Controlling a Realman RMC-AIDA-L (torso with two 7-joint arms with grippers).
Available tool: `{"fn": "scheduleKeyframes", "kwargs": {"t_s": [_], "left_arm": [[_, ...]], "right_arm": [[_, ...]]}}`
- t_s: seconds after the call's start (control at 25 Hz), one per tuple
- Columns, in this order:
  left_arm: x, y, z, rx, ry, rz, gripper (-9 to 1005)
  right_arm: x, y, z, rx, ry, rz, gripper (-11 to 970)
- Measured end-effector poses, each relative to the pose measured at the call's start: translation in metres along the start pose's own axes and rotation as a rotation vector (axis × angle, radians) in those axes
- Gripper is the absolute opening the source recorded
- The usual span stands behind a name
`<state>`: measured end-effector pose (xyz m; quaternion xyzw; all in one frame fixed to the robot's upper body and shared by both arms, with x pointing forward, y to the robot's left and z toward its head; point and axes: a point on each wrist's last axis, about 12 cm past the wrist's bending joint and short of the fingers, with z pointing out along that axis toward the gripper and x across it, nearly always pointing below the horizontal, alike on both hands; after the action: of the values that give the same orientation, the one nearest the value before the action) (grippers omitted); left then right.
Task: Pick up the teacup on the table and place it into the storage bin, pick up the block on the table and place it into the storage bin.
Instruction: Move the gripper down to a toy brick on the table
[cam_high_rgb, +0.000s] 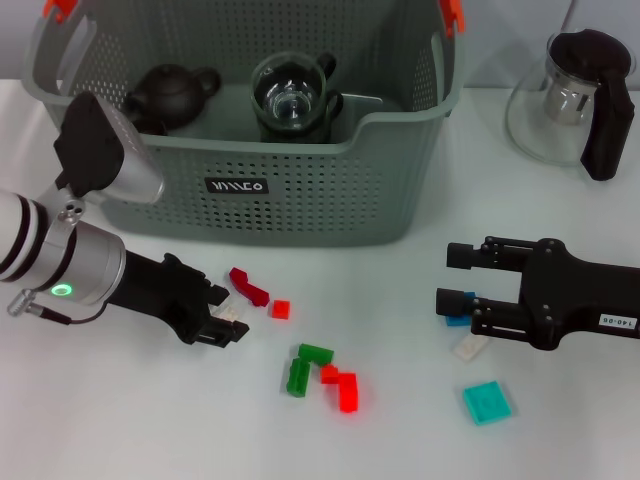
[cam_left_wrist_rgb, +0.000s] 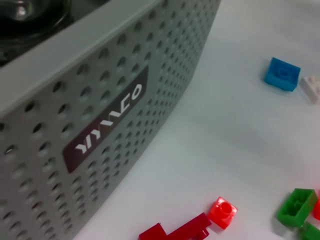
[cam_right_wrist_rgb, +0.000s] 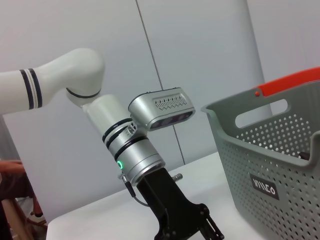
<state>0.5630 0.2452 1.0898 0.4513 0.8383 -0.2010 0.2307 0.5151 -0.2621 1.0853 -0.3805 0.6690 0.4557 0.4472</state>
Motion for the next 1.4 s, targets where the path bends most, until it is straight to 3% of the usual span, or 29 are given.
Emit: {"fn": "scheduleKeyframes", "kwargs": {"t_s": [1.08, 1.4], "left_arm": [[0.009, 0.01, -0.008, -0.11, -0.007, 0.03, 507], [0.014, 0.004, -0.005, -0.074, 0.003, 0.038, 508]], "right_arm": [[0.001, 0.0, -0.002, 0.003, -0.001, 0.002, 666], [-0.002, -0.001, 0.0, 0.0, -0.001, 0.006, 666]]}}
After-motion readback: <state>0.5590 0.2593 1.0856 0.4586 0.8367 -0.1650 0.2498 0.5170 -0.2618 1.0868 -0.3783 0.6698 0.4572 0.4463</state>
